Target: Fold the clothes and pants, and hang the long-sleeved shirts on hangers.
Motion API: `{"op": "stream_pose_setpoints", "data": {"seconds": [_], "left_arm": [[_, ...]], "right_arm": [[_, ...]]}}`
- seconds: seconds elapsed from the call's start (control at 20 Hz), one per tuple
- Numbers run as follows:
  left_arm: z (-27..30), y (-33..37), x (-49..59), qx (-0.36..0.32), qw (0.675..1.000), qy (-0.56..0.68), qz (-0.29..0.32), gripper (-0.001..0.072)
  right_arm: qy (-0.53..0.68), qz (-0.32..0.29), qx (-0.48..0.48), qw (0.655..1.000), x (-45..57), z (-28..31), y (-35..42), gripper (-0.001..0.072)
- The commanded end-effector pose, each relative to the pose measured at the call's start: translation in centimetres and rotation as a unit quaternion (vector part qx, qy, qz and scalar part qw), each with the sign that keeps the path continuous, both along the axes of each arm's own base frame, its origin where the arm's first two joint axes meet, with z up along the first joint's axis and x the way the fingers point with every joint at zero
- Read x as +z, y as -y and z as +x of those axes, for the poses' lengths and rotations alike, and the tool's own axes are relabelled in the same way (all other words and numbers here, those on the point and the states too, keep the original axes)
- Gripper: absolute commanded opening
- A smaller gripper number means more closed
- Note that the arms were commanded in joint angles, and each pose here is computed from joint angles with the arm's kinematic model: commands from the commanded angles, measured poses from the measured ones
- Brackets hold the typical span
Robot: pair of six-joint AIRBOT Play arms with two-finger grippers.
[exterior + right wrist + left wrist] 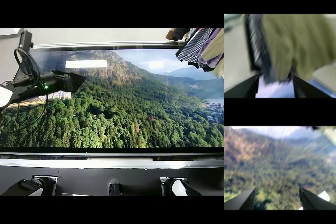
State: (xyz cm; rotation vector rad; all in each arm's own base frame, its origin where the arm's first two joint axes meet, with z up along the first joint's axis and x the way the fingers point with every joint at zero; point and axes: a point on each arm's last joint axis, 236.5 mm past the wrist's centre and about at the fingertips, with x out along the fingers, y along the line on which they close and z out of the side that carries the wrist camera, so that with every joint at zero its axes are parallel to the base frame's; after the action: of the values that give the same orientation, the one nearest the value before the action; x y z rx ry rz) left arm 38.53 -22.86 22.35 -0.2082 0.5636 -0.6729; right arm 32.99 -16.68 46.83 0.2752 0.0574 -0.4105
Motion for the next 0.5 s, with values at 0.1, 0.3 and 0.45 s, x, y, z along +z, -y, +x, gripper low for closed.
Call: {"op": "stream_pose_setpoints", "data": {"seconds": [0.1,0.3,0.45], "left_arm": [[-2.0,-7.2,-4.3,0.078,0.983,-0.06,0.152,0.0619],[-5.3,-11.6,-6.1,0.108,0.968,-0.048,0.22,0.0618],[-7.7,-13.1,-7.8,0.128,0.966,-0.051,0.219,0.0611]], "right_arm": [[-0.295,-0.04,0.235,0.925,-17.2,5.8,-14.5,0.0469],[-0.428,-0.055,0.347,0.833,-27.5,1.8,-22.8,0.0472],[-0.485,-0.027,0.363,0.795,-33.3,-0.8,-25.2,0.047]]}}
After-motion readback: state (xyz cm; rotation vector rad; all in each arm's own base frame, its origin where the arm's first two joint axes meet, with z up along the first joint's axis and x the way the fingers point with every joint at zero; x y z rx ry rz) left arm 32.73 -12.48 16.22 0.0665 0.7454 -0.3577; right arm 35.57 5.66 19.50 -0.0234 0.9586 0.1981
